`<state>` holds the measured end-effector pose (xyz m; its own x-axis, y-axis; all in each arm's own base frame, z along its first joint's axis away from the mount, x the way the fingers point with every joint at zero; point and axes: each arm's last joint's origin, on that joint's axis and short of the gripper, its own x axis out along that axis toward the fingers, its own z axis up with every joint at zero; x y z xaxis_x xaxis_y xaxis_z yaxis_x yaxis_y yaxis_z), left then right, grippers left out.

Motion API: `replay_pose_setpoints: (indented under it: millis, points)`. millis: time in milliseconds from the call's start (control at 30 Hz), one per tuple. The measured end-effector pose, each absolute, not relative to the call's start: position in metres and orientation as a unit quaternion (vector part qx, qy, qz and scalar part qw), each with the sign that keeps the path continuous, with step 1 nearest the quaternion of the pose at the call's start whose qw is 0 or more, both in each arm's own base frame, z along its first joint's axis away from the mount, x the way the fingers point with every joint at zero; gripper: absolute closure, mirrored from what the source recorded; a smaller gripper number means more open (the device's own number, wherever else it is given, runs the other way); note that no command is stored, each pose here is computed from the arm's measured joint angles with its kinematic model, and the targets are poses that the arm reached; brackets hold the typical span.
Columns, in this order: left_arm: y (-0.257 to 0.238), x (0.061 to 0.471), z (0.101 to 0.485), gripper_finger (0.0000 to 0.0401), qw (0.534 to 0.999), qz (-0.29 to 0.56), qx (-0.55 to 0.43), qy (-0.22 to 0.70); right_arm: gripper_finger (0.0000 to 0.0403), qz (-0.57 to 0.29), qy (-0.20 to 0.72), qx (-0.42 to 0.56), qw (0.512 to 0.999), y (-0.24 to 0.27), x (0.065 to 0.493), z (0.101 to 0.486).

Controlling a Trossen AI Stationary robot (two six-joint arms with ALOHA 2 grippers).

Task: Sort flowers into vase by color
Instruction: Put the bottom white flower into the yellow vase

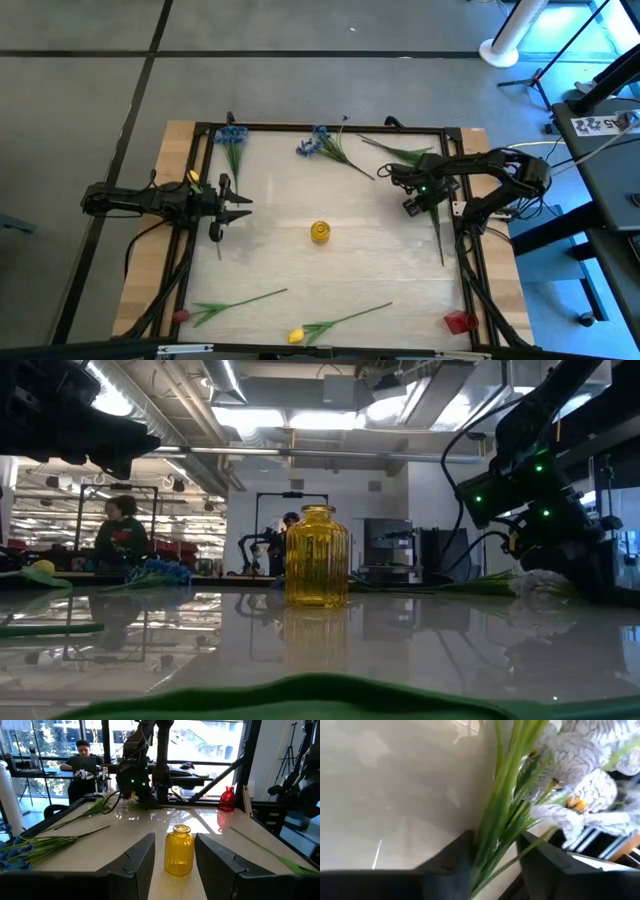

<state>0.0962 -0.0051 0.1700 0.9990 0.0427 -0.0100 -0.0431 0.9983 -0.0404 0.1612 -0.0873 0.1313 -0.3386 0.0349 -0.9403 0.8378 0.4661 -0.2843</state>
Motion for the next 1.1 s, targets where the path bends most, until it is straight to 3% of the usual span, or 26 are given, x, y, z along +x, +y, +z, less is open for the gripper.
replay_pose_setpoints:
  millis: [100, 233, 367, 467, 600, 733, 833, 1100]
  points:
    - [-0.005, 0.096, 0.17, 0.0266, 1.0, 0.021, -0.02, 0.005, 0.0327, -0.41, 0.689, 0.304, 0.514, -0.09, 0.172, 0.138]
    - [-0.005, 0.096, 0.17, 0.0266, 1.0, 0.021, -0.02, 0.005, 0.039, -0.394, 0.639, 0.291, 0.593, -0.087, 0.198, 0.177]
    - [-0.005, 0.096, 0.17, 0.0266, 1.0, 0.021, -0.02, 0.004, 0.0369, -0.358, 0.511, 0.253, 0.739, -0.066, 0.237, 0.245]
    - [-0.005, 0.096, 0.17, 0.0266, 1.0, 0.021, -0.02, 0.004, 0.0358, -0.323, 0.361, 0.216, 0.848, -0.036, 0.26, 0.297]
    - [-0.005, 0.096, 0.17, 0.0266, 1.0, 0.021, -0.02, 0.005, 0.0377, -0.24, 0.182, 0.173, 0.938, 0.011, 0.276, 0.341]
    - [-0.005, 0.096, 0.17, 0.0266, 1.0, 0.021, -0.02, 0.004, 0.0395, -0.181, 0.089, 0.137, 0.97, 0.048, 0.283, 0.358]
    - [-0.005, 0.096, 0.17, 0.0266, 1.0, 0.021, -0.02, 0.004, 0.0385, -0.185, 0.055, 0.121, 0.974, 0.061, 0.287, 0.361]
    - [-0.005, 0.096, 0.17, 0.0266, 1.0, 0.021, -0.02, 0.005, 0.0381, -0.21, 0.056, 0.097, 0.971, 0.067, 0.321, 0.334]
